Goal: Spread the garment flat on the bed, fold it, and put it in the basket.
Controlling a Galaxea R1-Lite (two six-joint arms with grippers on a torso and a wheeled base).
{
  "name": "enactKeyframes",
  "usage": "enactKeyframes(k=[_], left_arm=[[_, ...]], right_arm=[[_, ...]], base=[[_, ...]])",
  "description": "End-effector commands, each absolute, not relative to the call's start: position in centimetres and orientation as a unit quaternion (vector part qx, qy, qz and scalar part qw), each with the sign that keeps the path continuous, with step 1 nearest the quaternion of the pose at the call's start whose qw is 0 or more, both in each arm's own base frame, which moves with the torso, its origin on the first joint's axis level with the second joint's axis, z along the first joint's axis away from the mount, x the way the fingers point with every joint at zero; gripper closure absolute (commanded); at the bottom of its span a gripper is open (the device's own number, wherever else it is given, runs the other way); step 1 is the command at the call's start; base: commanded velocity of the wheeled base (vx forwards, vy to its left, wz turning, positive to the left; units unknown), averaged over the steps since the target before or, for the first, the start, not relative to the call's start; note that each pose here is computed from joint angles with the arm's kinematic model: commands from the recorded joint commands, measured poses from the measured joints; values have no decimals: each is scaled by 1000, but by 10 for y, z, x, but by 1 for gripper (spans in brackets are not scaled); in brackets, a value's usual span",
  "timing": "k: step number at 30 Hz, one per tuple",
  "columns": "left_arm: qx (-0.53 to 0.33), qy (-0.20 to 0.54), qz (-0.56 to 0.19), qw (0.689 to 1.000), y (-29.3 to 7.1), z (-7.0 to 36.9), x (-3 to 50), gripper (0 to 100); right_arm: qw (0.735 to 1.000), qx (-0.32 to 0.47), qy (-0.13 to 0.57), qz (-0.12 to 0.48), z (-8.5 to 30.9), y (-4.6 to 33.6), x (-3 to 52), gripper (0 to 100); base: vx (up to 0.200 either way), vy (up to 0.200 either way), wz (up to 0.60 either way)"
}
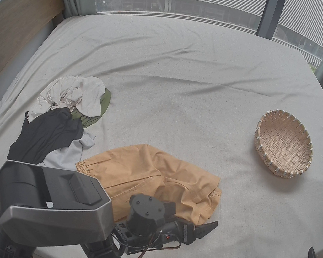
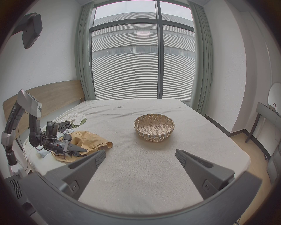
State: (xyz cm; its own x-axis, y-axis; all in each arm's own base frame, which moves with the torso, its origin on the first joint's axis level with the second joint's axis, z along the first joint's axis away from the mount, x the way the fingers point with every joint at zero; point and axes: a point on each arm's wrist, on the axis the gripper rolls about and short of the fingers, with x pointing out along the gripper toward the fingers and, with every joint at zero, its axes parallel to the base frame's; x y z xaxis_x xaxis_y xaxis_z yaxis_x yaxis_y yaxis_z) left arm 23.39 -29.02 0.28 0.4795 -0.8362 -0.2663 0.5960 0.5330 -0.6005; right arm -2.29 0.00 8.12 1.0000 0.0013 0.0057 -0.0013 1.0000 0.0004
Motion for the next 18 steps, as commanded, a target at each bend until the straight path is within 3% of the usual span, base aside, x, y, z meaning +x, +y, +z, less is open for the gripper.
enactKeyframes(k=[1, 9, 18], left_arm=[[-213, 281, -433, 830, -281, -1, 218, 0], [-224, 258, -434, 833, -270, 4, 217, 0], [-263, 224, -401, 848, -198, 68, 200, 0]], right_arm=[[1000, 0, 0, 1, 76, 0, -22, 0], [1000, 0, 0, 0, 76, 0, -22, 0], [1000, 0, 1, 1, 76, 0, -22, 0]], base=[[0, 0, 0], [0, 0, 0], [0, 0, 0]])
